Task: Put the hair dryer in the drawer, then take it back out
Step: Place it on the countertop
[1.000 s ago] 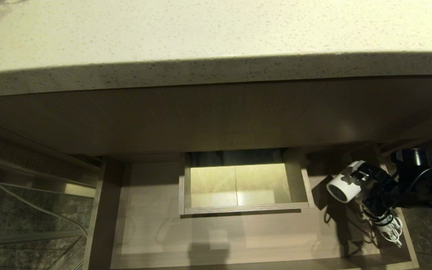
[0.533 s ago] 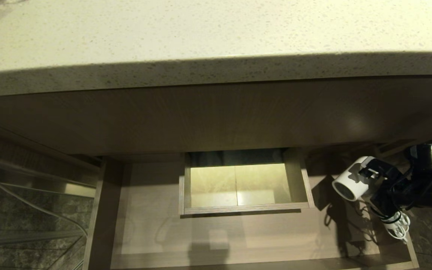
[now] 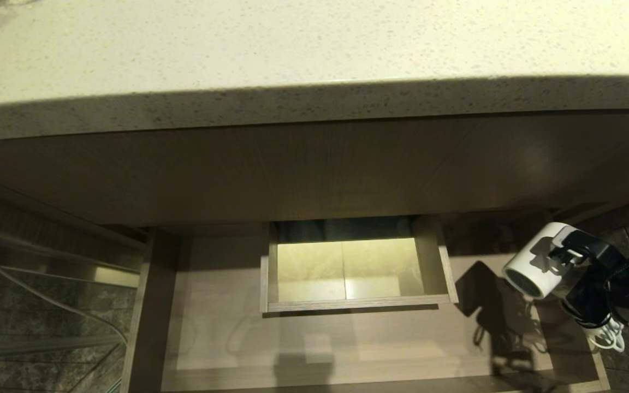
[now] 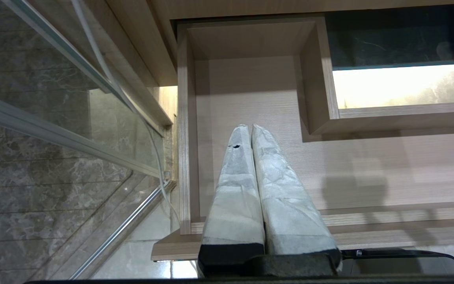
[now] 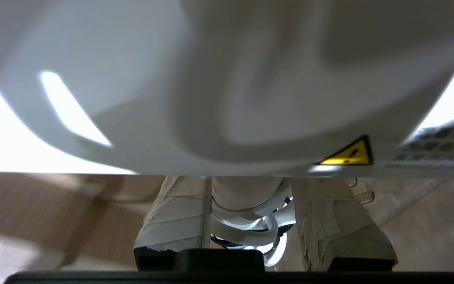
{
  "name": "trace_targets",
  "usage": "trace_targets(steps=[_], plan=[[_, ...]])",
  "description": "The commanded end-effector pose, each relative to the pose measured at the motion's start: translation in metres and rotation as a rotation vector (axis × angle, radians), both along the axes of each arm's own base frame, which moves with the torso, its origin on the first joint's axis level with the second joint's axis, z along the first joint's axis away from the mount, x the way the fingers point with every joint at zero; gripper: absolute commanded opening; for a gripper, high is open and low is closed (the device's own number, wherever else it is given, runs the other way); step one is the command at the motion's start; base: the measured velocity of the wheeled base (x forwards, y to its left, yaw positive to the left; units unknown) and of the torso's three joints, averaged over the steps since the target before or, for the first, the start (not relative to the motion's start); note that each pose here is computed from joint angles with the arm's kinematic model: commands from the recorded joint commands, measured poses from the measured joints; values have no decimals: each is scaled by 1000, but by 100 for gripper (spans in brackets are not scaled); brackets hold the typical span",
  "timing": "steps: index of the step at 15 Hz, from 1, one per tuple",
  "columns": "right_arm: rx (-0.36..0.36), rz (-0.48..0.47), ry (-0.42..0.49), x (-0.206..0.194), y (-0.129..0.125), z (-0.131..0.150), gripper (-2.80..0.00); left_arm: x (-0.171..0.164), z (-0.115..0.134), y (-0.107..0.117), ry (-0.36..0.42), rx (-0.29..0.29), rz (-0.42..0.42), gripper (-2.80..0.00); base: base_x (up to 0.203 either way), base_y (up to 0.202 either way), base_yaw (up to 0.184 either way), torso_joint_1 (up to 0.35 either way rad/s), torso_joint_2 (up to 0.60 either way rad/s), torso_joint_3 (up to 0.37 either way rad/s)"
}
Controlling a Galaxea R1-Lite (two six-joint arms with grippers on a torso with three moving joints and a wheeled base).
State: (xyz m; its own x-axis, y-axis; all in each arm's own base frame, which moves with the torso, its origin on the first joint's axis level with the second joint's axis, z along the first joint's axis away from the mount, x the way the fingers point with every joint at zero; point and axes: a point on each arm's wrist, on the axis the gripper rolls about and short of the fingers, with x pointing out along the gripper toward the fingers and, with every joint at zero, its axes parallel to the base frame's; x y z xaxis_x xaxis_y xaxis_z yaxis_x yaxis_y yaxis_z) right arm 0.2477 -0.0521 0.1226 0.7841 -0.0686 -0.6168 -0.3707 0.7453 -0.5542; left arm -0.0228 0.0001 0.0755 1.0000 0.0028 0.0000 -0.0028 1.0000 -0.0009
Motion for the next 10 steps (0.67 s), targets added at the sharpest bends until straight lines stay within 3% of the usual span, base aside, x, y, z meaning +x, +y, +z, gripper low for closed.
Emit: trace_targets(steps=[1,7,10], plan=[[-31,12,-65,-32,7,18,-280,0,0,0,0,-1,0,-280,0,0,0,0,0,0],[-77,39,-92,-99,22,23,-280,0,0,0,0,-1,0,-280,0,0,0,0,0,0],[-105,40,-171,-137,30,39,-280,0,0,0,0,-1,0,-280,0,0,0,0,0,0]])
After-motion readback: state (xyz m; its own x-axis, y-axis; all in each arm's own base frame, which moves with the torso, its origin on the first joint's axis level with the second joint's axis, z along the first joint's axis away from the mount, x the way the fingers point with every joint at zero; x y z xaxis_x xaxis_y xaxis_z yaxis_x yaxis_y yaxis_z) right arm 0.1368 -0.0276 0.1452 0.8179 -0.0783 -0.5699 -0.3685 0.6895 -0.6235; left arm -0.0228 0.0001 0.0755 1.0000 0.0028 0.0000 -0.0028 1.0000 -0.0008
